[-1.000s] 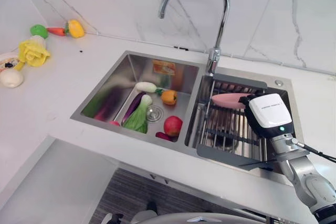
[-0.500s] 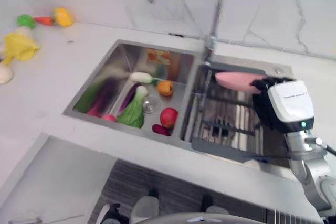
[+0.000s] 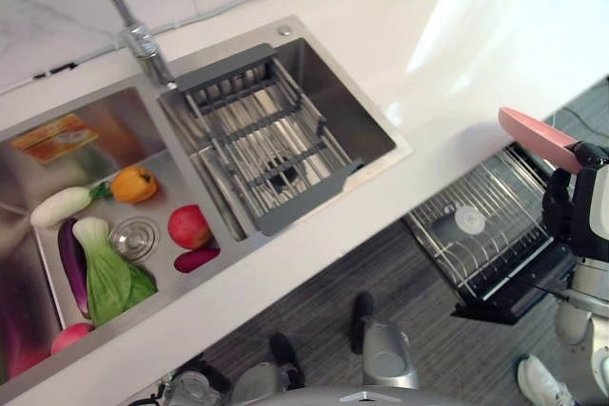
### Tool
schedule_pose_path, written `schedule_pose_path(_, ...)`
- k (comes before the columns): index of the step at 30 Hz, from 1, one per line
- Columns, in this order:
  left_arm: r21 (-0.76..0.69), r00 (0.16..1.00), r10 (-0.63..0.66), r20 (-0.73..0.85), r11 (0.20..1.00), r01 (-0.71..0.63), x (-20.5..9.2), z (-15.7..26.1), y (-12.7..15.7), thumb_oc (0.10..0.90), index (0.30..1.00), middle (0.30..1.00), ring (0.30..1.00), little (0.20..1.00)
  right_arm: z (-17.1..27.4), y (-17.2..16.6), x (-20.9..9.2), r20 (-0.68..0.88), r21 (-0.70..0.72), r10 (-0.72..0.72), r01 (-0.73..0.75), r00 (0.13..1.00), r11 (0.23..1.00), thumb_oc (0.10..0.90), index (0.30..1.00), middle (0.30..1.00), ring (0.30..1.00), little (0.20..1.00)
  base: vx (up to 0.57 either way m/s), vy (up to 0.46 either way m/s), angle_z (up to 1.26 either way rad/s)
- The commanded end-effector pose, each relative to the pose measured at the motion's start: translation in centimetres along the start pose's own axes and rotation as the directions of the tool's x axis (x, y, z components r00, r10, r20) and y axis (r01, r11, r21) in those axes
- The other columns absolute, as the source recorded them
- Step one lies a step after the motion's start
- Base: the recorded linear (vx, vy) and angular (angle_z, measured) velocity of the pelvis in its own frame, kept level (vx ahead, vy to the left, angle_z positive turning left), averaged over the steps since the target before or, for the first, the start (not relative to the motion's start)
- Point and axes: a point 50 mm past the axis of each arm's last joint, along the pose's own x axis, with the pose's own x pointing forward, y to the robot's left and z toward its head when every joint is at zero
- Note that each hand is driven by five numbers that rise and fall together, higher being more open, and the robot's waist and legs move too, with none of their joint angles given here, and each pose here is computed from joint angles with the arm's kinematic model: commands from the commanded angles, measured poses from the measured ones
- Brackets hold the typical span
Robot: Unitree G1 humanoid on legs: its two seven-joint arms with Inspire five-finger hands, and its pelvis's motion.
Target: Place the dishes in the dishwasher.
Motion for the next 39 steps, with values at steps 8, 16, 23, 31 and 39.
schedule_pose_path(8, -0.078, 1.0, -0.002, -0.005, 0.997, 0.001, -0.4, 0.5, -1.3, 0.8, 0.9, 0.9, 0.9, 0.9, 1.3, -1.9, 4.2, 0.1, 0.046, -0.186, 0.182, 0.977, 0.982, 0.4, 0.3, 0.3, 0.3, 0.3, -0.09, -0.113, -0.52)
schedule_pose_path(16, -0.06, 0.994, -0.047, 0.097, 0.997, 0.053, -0.6, 3.1, -2.2, 0.8, 0.9, 0.9, 0.9, 0.9, -0.2, 1.9, 3.4, 0.097, -0.029, 0.045, -0.043, 0.994, 0.999, 0.4, 0.3, 0.3, 0.3, 0.3, -0.09, -0.124, 0.21)
schedule_pose_path(23, 0.002, 0.992, -0.071, 0.103, 0.997, 0.071, -0.7, 2.9, -2.5, 0.8, 0.9, 0.9, 0.9, 0.9, -1.7, 3.8, 3.7, 0.099, -0.149, 0.152, -0.136, 0.983, 0.979, 0.4, 0.3, 0.3, 0.3, 0.3, -0.06, -0.055, 0.33)
schedule_pose_path(31, -0.018, 0.994, -0.07, 0.078, 0.997, 0.072, -0.7, 2.3, -2.8, 0.8, 0.9, 0.9, 0.9, 0.9, -2.0, 4.3, 4.5, 0.083, -0.158, 0.162, -0.148, 0.983, 0.976, 0.8, 0.9, 0.9, 0.9, 0.9, -0.01, -0.015, 0.12)
schedule_pose_path(39, -0.021, 0.99, -0.092, 0.112, 0.995, 0.095, -1.0, 3.4, -3.4, 0.8, 0.9, 0.9, 0.9, 0.9, -2.2, 2.9, 4.8, 0.01, -0.029, 0.113, -0.113, 0.994, 0.993, 0.8, 0.9, 0.9, 0.9, 0.9, 0.03, 0.005, -0.03)
